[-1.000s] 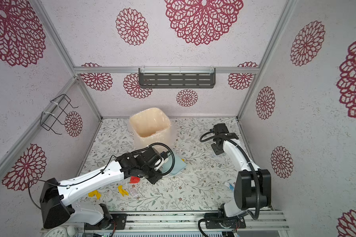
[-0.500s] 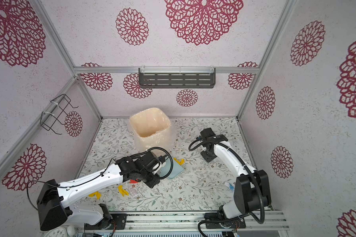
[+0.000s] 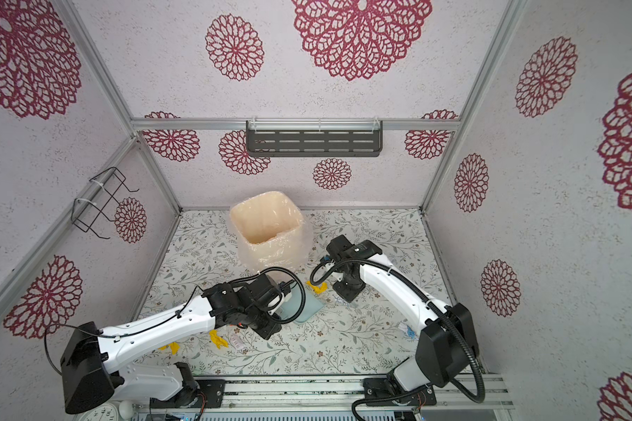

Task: Sweep away the paper scraps from the table
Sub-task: 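Sweep the pink-blue printed scrap into the dustpan with the right brush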

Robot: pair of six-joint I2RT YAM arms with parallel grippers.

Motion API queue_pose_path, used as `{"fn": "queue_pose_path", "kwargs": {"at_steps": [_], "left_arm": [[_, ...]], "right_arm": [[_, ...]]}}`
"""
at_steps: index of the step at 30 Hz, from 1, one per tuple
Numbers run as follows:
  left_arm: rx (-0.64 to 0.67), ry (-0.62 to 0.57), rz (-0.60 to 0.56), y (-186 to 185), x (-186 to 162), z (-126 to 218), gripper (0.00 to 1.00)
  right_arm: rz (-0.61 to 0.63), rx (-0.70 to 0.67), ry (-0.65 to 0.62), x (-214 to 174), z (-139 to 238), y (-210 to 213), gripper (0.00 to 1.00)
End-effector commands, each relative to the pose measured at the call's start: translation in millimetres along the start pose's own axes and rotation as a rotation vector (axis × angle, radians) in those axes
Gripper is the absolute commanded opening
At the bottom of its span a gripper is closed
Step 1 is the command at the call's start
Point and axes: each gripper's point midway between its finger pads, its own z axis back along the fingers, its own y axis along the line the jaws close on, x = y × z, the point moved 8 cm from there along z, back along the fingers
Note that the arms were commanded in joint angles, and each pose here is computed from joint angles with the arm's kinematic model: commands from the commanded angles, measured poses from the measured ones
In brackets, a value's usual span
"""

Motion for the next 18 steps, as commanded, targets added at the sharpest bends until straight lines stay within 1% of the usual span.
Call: {"fn": "queue_pose_path", "kwargs": {"at_steps": [1,3,6,11,14,18], "left_arm": [[-0.004,-0.009,0.004,-3,-6,2,0.0],[-0.001,0.0,0.008,-4,-9,2,0.0],[0.002,0.011,0.01,-7,-14,2,0.0],[-0.005,0.029,0.015,-15,-21,0,0.0],[-0.011,0.055,0.017,-20,-27,-3,0.0],[-0.014,0.097,0.006,-25,-32,-11,0.0]], "right_arm": [[-0.001,0.093,0.028,0,13,22,0.0],[-0.026,0.103,0.025,5,19,24,0.0],[-0.068,0.079,0.023,9,31,22,0.0],[-0.141,-0.005,0.006,13,49,10,0.0],[-0.171,-0.01,0.012,14,49,8,0.0],[-0.202,-0.004,0.039,15,38,9,0.0]]}}
